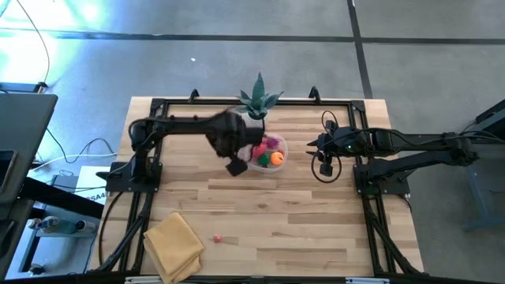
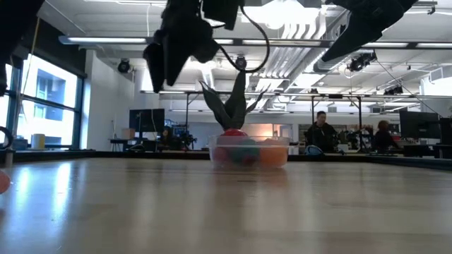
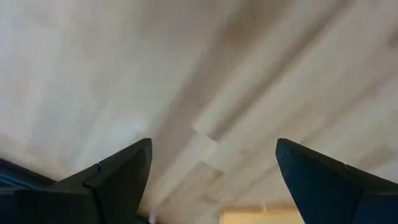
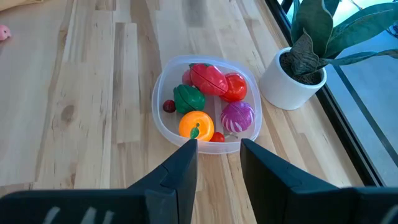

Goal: Pick and placing Produce into tupperware
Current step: Put the pink peach into the transparent container

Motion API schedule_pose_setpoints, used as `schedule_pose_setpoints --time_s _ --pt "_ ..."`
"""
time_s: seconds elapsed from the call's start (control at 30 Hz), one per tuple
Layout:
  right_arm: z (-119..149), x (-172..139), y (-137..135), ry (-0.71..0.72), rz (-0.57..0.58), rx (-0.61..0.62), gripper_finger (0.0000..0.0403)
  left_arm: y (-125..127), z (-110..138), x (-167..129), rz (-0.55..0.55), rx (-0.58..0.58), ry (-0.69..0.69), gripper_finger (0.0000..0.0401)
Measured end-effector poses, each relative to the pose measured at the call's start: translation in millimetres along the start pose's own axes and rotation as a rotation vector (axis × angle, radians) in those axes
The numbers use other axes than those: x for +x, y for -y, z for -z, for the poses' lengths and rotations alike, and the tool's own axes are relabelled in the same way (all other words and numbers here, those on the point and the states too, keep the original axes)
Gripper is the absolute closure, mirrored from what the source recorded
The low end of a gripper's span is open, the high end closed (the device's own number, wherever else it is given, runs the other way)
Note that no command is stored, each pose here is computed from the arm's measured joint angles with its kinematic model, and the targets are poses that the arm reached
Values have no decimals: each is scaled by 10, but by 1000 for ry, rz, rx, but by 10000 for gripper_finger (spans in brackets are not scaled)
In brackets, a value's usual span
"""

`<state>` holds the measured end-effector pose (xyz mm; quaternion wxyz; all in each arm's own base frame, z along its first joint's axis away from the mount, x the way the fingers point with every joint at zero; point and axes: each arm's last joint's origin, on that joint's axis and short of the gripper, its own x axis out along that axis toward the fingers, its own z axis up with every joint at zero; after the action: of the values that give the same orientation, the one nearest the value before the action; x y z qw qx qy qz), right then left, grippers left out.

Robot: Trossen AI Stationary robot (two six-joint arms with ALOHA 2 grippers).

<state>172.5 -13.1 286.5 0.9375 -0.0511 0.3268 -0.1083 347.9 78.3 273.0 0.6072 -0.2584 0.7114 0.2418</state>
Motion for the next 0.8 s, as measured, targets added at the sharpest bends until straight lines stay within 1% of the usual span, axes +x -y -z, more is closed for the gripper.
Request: schedule_pose_setpoints --time_s 0.1,0.23,0.4,0.53,0.67,0.8 --pt "0 0 0 0 0 0 290 207 209 42 1 56 -38 76" --pt "1 0 0 -1 0 0 290 542 483 206 -101 122 -49 83" --pt "0 0 0 0 0 0 290 918 903 333 -163 160 -46 91" --pt "0 0 0 0 0 0 290 1186 1287 365 -214 163 25 98" --pt "0 0 0 0 0 0 290 1367 1689 356 -241 151 120 105" --pt "0 0 0 0 0 0 290 1496 1958 396 -235 152 175 107"
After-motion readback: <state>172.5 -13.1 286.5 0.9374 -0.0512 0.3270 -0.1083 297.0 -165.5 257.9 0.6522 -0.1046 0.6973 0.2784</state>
